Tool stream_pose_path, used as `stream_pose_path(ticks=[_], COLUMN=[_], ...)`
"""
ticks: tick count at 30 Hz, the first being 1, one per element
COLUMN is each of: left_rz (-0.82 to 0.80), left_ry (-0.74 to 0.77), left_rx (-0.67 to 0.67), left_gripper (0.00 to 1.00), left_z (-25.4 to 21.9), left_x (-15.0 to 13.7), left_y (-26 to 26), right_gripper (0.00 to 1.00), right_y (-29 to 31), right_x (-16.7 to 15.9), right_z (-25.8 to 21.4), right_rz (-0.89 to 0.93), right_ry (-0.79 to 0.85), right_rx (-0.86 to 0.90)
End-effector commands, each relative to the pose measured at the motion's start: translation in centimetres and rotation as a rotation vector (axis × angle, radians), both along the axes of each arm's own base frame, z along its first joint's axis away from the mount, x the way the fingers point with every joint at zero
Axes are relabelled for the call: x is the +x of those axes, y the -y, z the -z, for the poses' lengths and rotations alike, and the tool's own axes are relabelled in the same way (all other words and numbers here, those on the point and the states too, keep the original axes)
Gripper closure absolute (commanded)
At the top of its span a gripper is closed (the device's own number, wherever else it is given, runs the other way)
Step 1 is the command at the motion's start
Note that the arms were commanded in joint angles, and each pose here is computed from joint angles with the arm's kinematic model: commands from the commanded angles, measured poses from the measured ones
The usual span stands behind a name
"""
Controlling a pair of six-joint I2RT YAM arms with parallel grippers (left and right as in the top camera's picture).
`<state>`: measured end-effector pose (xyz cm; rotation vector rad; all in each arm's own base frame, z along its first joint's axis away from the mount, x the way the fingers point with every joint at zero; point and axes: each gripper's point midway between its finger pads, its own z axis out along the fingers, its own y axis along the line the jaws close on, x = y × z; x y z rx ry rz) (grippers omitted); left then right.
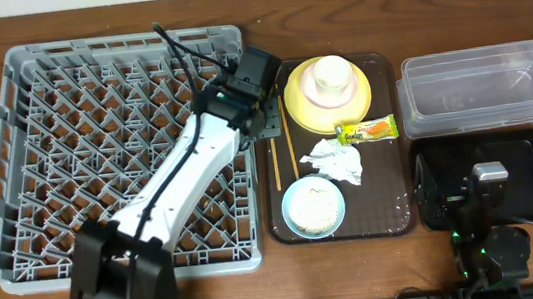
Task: Sort waste into correct bins and load items into the dishwasher rack
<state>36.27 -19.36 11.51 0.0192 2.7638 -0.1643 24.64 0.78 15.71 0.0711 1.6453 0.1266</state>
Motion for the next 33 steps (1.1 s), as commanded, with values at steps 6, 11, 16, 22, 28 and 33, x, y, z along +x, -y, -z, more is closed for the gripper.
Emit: stream_pose_path(ticks=[6,11,16,22,28,33], left_rz=[0.045,0.076,0.072,0.074,0.075,0.076], left_ry=[-0.048,-0.020,-0.004,-0.054,-0.085,-0.087], left_rx=[0.006,0.002,0.052,0.082,0.103,0.104], left_gripper=[0.64,0.68,0.72,0.72,0.72,0.72], left_z=[2.2,2.0,2.7,5.6,7.9,8.9], left_x=[-0.7,-0.8,-0.6,-0.6,-0.5,-0.2], left_y=[2.4,3.8,3.7,3.7,3.8,4.1], right_gripper=[0.01,0.01,0.01,0.01,0.01,0.01], right_y=[0.3,0.3,0.3,0.3,0.3,0.3], right_x=[0.0,0.0,0.0,0.0,0.0,0.0], right_z=[0.2,0.2,0.2,0.2,0.2,0.2], right_rz=[0.012,0.012,0.012,0.012,0.012,0.012], right_ry=[-0.005,-0.005,-0.005,-0.005,-0.005,-0.005], right_rx=[-0.009,-0.009,-0.009,-0.009,-0.009,-0.009])
